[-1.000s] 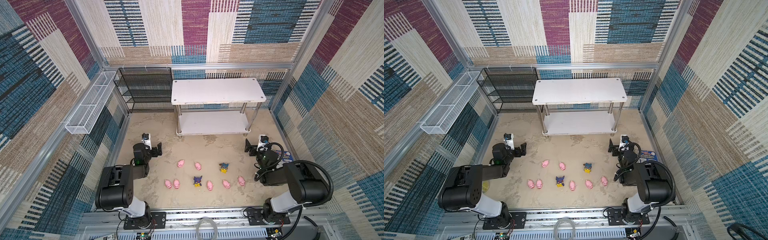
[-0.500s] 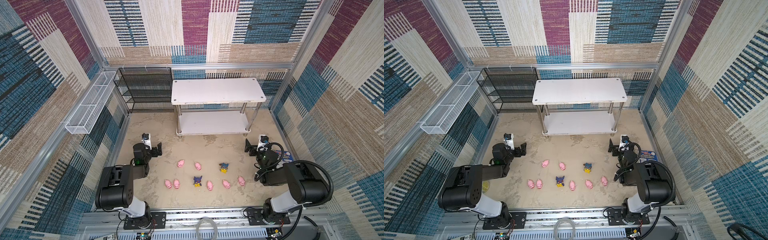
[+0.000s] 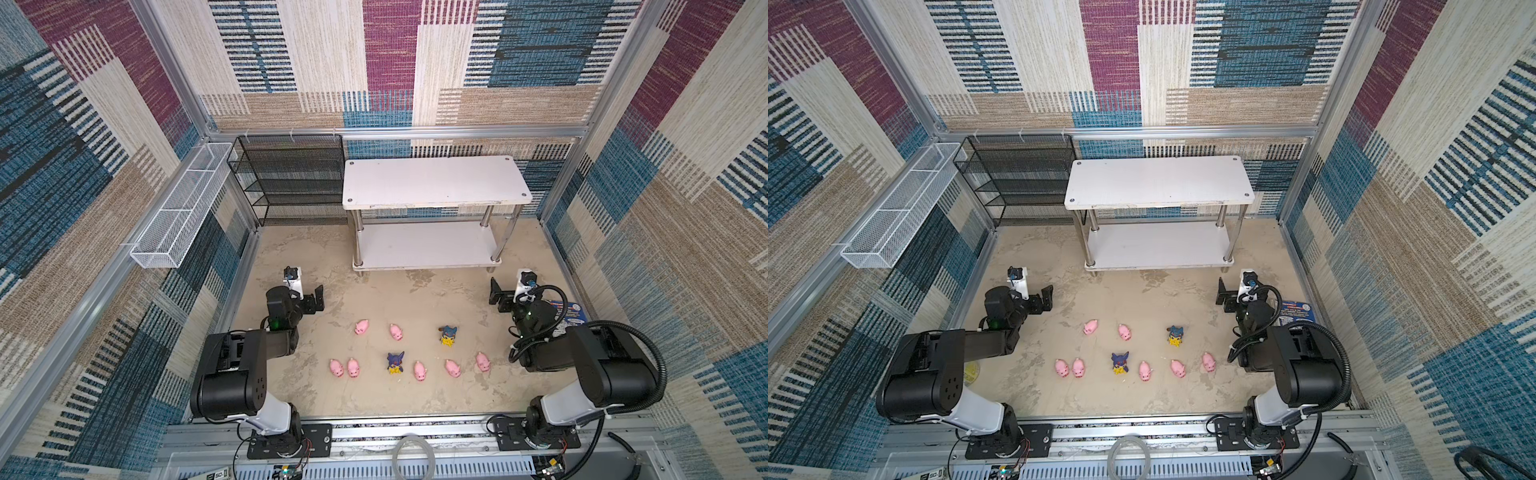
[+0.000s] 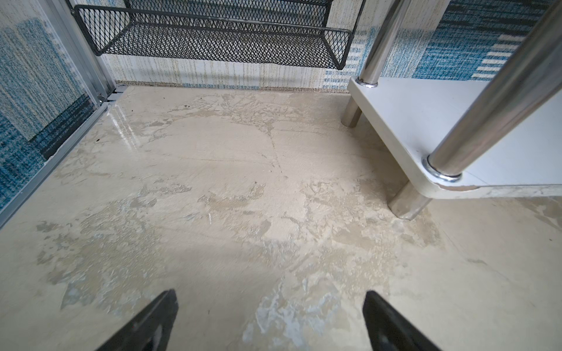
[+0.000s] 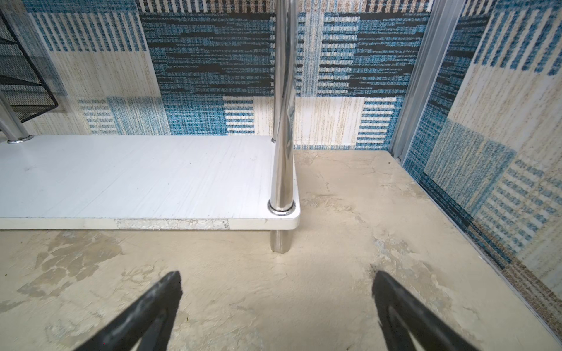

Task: Place and organize the plastic toys onto the shelf

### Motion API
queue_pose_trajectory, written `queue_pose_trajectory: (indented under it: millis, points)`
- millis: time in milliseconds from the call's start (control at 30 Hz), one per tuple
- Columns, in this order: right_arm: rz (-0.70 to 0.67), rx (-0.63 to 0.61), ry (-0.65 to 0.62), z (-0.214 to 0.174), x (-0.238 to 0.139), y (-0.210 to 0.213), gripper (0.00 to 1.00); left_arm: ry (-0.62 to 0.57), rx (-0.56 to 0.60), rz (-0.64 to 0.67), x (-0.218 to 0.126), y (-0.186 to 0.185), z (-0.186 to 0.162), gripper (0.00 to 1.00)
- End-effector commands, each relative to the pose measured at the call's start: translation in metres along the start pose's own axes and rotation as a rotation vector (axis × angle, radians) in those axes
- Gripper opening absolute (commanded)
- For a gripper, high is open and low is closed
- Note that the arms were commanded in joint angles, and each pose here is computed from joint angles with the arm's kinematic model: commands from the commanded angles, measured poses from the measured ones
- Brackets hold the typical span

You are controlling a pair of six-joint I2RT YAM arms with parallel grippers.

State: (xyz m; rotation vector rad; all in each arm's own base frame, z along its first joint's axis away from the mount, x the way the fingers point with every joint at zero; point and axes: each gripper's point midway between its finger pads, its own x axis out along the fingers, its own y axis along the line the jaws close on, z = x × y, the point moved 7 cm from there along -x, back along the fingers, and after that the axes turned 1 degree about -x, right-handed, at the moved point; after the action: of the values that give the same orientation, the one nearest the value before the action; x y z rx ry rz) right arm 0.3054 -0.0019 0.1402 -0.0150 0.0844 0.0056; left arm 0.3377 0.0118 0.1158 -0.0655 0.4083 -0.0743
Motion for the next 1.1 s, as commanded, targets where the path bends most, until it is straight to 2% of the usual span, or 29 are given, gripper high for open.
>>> queue_pose_trajectory:
  millis: [0, 133, 267, 367, 400, 500, 600, 667, 733, 767, 900, 1000, 1067]
  points:
    - [0.01, 0.011, -0.035, 0.007, 0.0, 0.001, 1.0, -0.019, 0.001, 0.001, 0.001, 0.0, 0.005, 0.99]
    - [0.009, 0.011, -0.039, 0.007, -0.001, 0.001, 1.0, -0.023, 0.002, -0.001, 0.0, -0.001, 0.005, 0.92]
    - [0.007, 0.01, -0.04, 0.008, -0.001, 0.001, 1.0, -0.025, 0.027, -0.067, -0.007, -0.008, 0.02, 0.75]
    - [-0.041, 0.026, -0.029, 0.018, 0.007, -0.003, 1.0, -0.022, 0.015, -0.038, -0.013, -0.006, 0.029, 0.75]
    - [-0.053, 0.031, 0.014, 0.024, 0.017, -0.004, 1.0, -0.031, 0.021, -0.044, -0.013, -0.007, 0.033, 0.75]
    - [-0.069, 0.058, 0.116, 0.04, 0.038, -0.006, 1.0, 0.042, 0.0, -0.034, -0.01, -0.006, 0.033, 0.77]
    - [-0.124, 0.117, 0.145, 0.046, 0.034, -0.007, 1.0, 0.052, -0.013, -0.015, -0.014, -0.006, 0.042, 0.77]
    - [-0.168, 0.182, 0.161, 0.048, 0.025, -0.008, 1.0, 0.033, -0.04, -0.008, -0.02, -0.007, 0.051, 0.77]
    - [-0.279, 0.33, 0.195, 0.046, 0.016, -0.017, 1.0, -0.012, -0.09, -0.046, -0.027, -0.012, 0.061, 0.78]
    - [-0.297, 0.366, 0.229, 0.045, 0.015, -0.019, 1.0, -0.025, -0.106, -0.071, -0.03, -0.016, 0.065, 0.78]
    - [-0.233, 0.414, 0.345, 0.042, 0.009, -0.01, 1.0, -0.059, -0.196, -0.085, -0.041, -0.028, 0.077, 0.8]
    - [-0.144, 0.442, 0.398, 0.039, -0.001, 0.0, 1.0, -0.07, -0.213, -0.079, -0.052, -0.043, 0.08, 0.8]
    - [-0.074, 0.458, 0.439, 0.036, -0.004, 0.009, 0.93, -0.072, -0.23, -0.069, -0.062, -0.053, 0.081, 0.81]
